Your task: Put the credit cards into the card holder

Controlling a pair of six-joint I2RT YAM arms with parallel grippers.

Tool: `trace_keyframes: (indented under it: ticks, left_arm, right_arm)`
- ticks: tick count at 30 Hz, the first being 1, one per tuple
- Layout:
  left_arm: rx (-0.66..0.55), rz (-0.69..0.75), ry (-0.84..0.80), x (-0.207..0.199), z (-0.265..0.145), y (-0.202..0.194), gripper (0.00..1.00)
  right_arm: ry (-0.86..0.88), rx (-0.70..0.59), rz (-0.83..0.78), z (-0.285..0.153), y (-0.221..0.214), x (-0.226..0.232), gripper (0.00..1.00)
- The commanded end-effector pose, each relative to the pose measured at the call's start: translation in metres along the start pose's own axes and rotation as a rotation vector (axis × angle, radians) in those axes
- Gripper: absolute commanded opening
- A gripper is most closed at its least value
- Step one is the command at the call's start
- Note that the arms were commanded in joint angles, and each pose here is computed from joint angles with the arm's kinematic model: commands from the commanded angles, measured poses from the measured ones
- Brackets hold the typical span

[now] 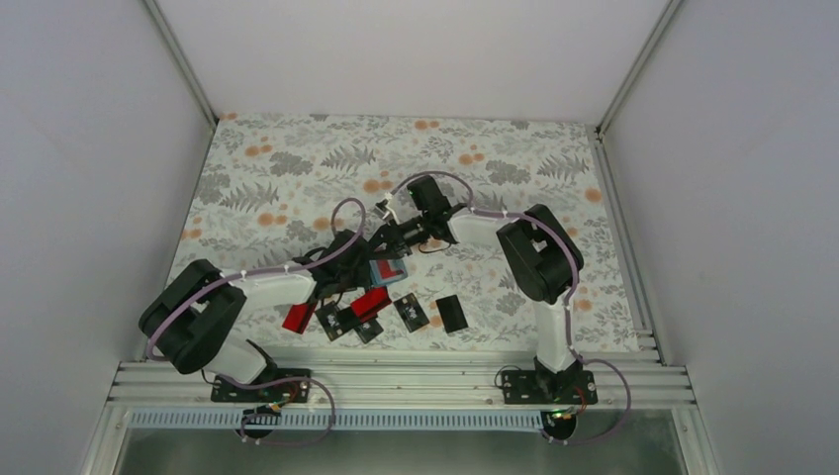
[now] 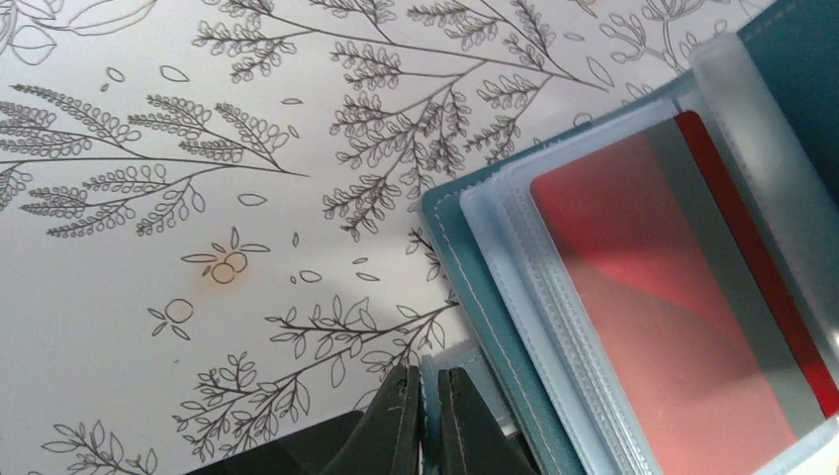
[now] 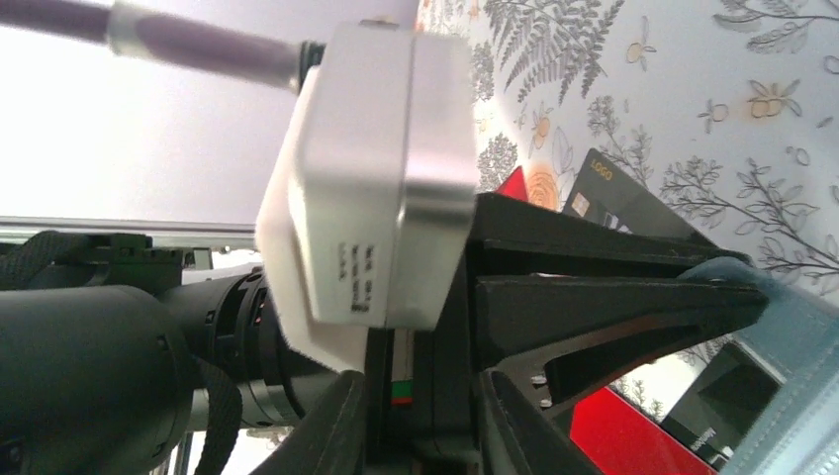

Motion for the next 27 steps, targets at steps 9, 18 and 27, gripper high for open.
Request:
trace_keyframes:
  ticks: [9,18,27]
  left_arm:
    - [-0.154,0.004,-0.091,-0.021,-0.01,0.044,0.02]
    - [-0.118,0.041,-0.095,-0.026,0.003,0.045,0.02]
    - [-0.092,0.073,-0.075,-0.03,0.014,0.049,0.02]
  right_arm:
    - [-0.204,-0.085,0.217,-0.011,-0.014,-0.116,0.17]
    - [-0.267,-0.133,0.176,-0.032,-0.008,-0.105,0.17]
    - [-0.312,-0.214,0.138,-0.059,-0.007,-0.093,0.16]
Point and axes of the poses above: each gripper's point midway between its finger pads, its own z axis out along the fingers, its own x axis along the line the jaws close on, y = z × x, the point moved 5 cm from there along -z, back along the fingers, and after that the axes turned 2 degrees about z, right-handed, at the moved point
